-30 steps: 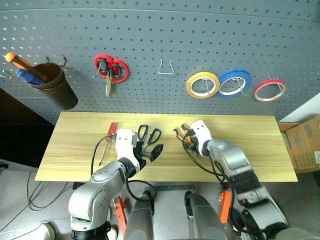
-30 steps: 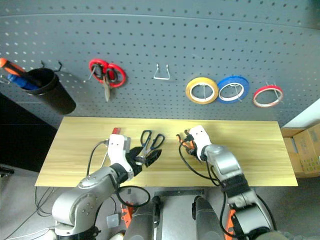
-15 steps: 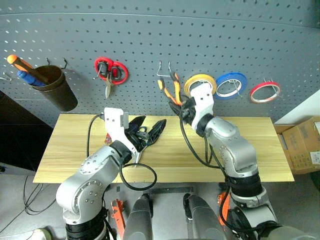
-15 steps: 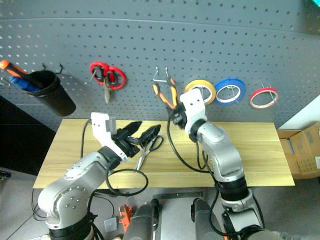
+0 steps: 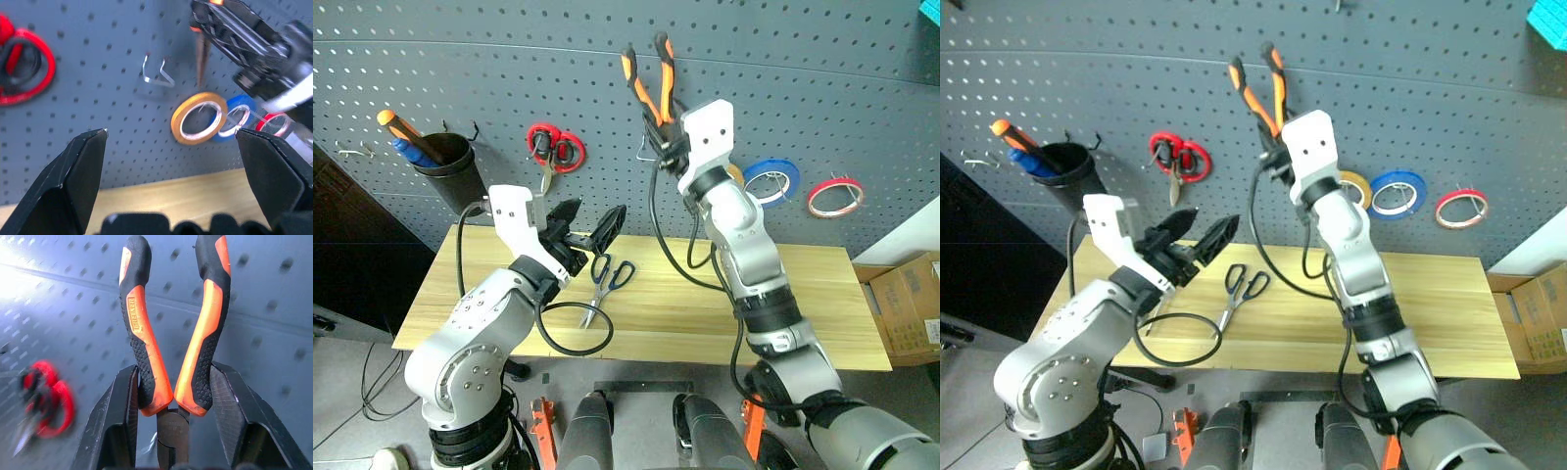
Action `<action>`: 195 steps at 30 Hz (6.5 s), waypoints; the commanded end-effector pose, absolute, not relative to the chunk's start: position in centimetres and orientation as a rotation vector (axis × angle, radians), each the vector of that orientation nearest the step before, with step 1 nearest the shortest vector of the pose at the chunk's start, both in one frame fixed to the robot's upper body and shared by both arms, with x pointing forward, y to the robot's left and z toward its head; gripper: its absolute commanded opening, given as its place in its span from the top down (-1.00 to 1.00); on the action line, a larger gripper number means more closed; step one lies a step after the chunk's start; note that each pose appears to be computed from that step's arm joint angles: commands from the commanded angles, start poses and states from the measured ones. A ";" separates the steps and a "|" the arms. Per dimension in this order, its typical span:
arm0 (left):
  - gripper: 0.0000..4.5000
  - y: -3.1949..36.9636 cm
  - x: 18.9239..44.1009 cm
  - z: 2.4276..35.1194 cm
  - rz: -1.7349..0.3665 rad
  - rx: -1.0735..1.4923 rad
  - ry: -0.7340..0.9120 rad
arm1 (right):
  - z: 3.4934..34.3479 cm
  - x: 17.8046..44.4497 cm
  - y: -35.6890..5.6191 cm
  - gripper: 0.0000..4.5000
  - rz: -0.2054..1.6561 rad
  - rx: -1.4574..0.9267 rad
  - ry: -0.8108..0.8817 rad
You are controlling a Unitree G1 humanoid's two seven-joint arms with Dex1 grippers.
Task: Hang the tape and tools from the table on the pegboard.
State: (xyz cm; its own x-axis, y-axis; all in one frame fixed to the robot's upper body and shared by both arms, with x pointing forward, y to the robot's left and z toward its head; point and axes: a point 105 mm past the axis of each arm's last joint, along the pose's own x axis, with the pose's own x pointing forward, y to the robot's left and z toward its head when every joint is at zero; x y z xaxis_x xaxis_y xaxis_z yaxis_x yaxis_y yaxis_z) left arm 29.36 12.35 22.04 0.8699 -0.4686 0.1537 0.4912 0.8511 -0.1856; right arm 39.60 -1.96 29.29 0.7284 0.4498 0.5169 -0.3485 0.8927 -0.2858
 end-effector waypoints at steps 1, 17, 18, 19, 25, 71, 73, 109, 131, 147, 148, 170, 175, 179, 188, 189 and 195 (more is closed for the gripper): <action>-1.00 12.0 29.8 23.4 -0.528 -0.209 -0.162 | 31.6 40.2 -1.5 0.24 0.397 -0.128 -0.714; -1.00 13.1 31.3 22.9 -0.442 -0.156 -0.165 | 24.9 43.9 -2.3 0.24 0.254 0.022 -0.522; -1.00 13.2 31.3 22.8 -0.440 -0.154 -0.163 | 24.3 44.0 -2.4 0.24 0.249 0.024 -0.500; -1.00 13.3 31.2 22.8 -0.439 -0.152 -0.161 | 23.7 44.1 -2.5 0.24 0.247 0.025 -0.481; -1.00 13.4 31.3 22.6 -0.439 -0.152 -0.148 | 21.2 43.9 -1.6 0.24 0.303 -0.035 -0.403; -1.00 17.0 37.2 4.2 -0.316 0.344 0.628 | 17.9 26.8 -2.3 -0.99 1.357 -0.408 -0.071; -1.00 17.1 36.5 3.5 -0.306 0.342 0.658 | 17.8 26.7 -2.3 -0.99 1.384 -0.444 -0.074; -0.83 16.3 33.5 -0.2 -0.409 0.262 0.861 | 15.0 27.5 -4.0 -1.00 1.369 -0.581 0.031; 0.79 16.5 33.9 0.2 -0.394 0.270 0.832 | 15.3 28.1 -4.2 -1.00 1.353 -0.580 0.027; 0.79 16.1 33.3 10.1 -0.279 0.225 0.249 | 18.5 29.0 -3.4 -1.00 1.140 -0.227 -0.117; 0.79 16.3 33.0 10.9 -0.260 0.218 0.206 | 18.9 29.0 -3.3 -1.00 1.132 -0.188 -0.125; 0.79 18.8 29.3 15.3 -0.021 0.179 -0.145 | 21.4 29.7 -0.9 -1.00 1.156 -0.102 -0.252; 0.79 18.6 29.6 15.2 -0.014 0.167 -0.155 | 21.7 30.1 -0.8 -1.00 1.147 -0.112 -0.269; 0.79 18.5 30.3 15.5 -0.017 0.166 -0.174 | 21.8 30.3 -0.9 -1.00 1.137 -0.122 -0.278; 0.79 18.6 32.2 15.9 -0.031 0.161 -0.191 | 22.0 30.6 -1.3 -1.00 1.100 -0.145 -0.291; 0.79 18.6 32.4 15.8 -0.032 0.160 -0.191 | 22.0 30.6 -1.4 -1.00 1.096 -0.146 -0.292; 0.79 18.8 33.2 15.2 -0.034 0.139 -0.171 | 22.4 30.8 -1.9 -1.00 1.070 -0.157 -0.298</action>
State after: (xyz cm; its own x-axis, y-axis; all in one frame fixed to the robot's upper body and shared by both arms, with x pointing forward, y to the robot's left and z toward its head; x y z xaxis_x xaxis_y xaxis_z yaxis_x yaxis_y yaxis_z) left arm 33.14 18.93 13.51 0.9945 -0.0347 0.0985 0.0208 0.9902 0.1384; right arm 30.99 -1.43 20.42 0.4443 0.8896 0.1059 -0.8628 0.4567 -0.2168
